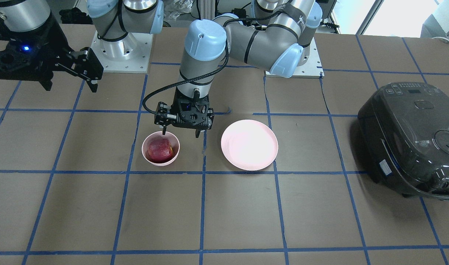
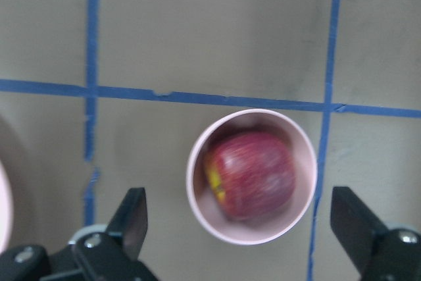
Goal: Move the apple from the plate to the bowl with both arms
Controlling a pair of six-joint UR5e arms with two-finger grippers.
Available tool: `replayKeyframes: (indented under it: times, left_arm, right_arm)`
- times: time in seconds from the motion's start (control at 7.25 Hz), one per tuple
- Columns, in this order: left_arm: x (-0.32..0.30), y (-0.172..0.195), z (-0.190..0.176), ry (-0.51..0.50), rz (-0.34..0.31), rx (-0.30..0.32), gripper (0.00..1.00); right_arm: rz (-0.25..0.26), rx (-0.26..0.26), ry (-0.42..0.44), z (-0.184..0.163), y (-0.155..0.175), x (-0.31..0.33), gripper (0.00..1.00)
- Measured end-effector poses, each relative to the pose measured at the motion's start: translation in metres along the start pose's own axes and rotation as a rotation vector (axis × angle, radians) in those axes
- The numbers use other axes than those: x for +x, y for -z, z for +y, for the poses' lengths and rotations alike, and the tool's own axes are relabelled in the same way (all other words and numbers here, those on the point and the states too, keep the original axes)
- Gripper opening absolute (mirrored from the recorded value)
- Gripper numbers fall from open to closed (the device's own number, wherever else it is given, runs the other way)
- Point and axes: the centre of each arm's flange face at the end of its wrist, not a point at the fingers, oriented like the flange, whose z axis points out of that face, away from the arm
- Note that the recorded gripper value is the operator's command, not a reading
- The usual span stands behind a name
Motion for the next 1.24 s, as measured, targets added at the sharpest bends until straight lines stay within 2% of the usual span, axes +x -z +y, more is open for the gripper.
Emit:
replayKeyframes:
  times: [0.28, 0.41, 0.83, 0.97, 1.24]
  left_arm:
    - [-0.059, 0.068, -0.013, -0.09, -0.1, -0.034, 1.0]
    - [-0.093, 0.107, -0.018, -0.101, -0.128, -0.049, 1.0]
    - [-0.172, 0.217, -0.034, -0.02, -0.179, -0.073, 1.0]
    - [-0.183, 0.232, -0.043, 0.006, -0.191, -0.069, 1.0]
    - [-0.19, 0.226, -0.068, 0.017, -0.191, -0.026, 1.0]
  right_arm:
    - [-0.013, 0.028, 0.035, 0.0, 0.0, -0.02, 1.0]
    - [-0.015, 0.038, 0.051, -0.001, -0.002, -0.029, 1.0]
    - [-0.017, 0.047, 0.056, -0.004, -0.006, -0.035, 1.0]
    - [-0.017, 0.048, 0.055, -0.004, -0.007, -0.036, 1.0]
    - [-0.017, 0.048, 0.054, -0.004, -0.007, -0.036, 1.0]
